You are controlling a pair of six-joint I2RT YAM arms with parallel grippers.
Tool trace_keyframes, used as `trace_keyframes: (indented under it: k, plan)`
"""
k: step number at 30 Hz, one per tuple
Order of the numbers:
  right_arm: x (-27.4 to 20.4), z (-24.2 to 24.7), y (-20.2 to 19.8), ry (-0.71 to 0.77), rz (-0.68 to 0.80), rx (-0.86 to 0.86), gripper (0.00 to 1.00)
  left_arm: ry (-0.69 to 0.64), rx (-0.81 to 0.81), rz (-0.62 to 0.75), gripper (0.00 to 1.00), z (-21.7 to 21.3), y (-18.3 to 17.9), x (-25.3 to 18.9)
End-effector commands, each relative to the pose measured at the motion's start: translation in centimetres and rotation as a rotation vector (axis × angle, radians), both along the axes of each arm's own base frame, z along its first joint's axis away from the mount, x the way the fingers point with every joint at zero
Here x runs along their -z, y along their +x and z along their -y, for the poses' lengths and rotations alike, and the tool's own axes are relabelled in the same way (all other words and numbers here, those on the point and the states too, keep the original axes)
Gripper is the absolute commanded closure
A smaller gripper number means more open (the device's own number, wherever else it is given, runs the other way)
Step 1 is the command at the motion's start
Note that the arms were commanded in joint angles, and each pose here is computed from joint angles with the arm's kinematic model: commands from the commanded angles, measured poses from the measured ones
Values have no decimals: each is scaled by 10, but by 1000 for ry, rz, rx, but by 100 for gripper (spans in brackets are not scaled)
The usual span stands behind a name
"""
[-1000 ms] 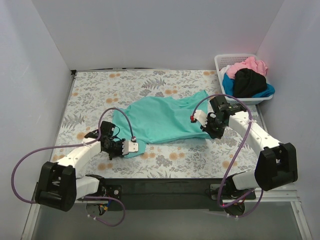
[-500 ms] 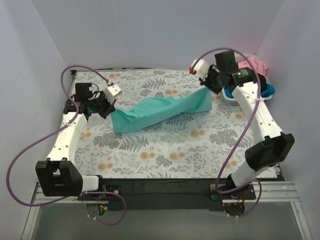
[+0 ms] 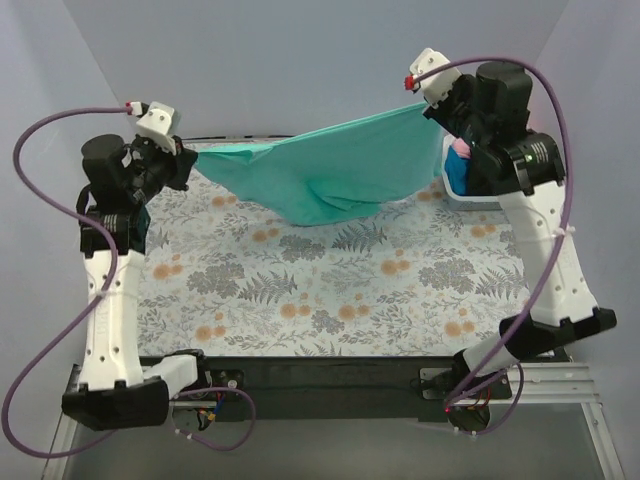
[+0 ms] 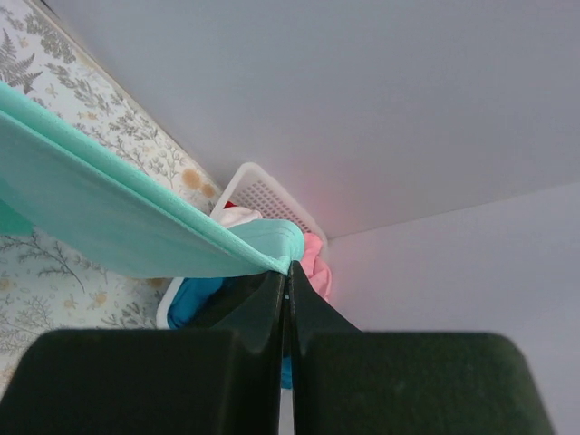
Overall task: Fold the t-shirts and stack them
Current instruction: Flatten the tshirt out
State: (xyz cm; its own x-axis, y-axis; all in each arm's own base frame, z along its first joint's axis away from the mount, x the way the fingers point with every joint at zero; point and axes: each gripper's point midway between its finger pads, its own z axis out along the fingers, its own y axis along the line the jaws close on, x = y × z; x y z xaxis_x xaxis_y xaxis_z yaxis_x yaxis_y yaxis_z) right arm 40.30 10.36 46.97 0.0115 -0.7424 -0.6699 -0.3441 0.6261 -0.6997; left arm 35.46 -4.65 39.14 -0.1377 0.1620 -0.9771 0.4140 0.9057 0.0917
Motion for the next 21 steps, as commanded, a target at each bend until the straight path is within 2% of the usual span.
trace_keyframes:
  k: [1,6,11,15,19,21]
  plan:
    - [-80,17,-46,61,278,41,99,-48,-131,229,100,-15,-44,-84]
    - [-122,25,-83,88,402,33,99,-76,-191,406,100,-21,-85,-147]
    - [-150,20,-86,79,482,14,99,-87,-255,473,100,-32,-89,-177]
    - [-131,3,-59,21,464,-3,99,-33,-294,474,100,-42,-68,-169]
    - [-97,-16,-22,5,403,2,99,7,-319,440,100,-51,-32,-143]
    - [-76,-26,4,-9,362,18,99,16,-314,394,100,-52,-9,-113]
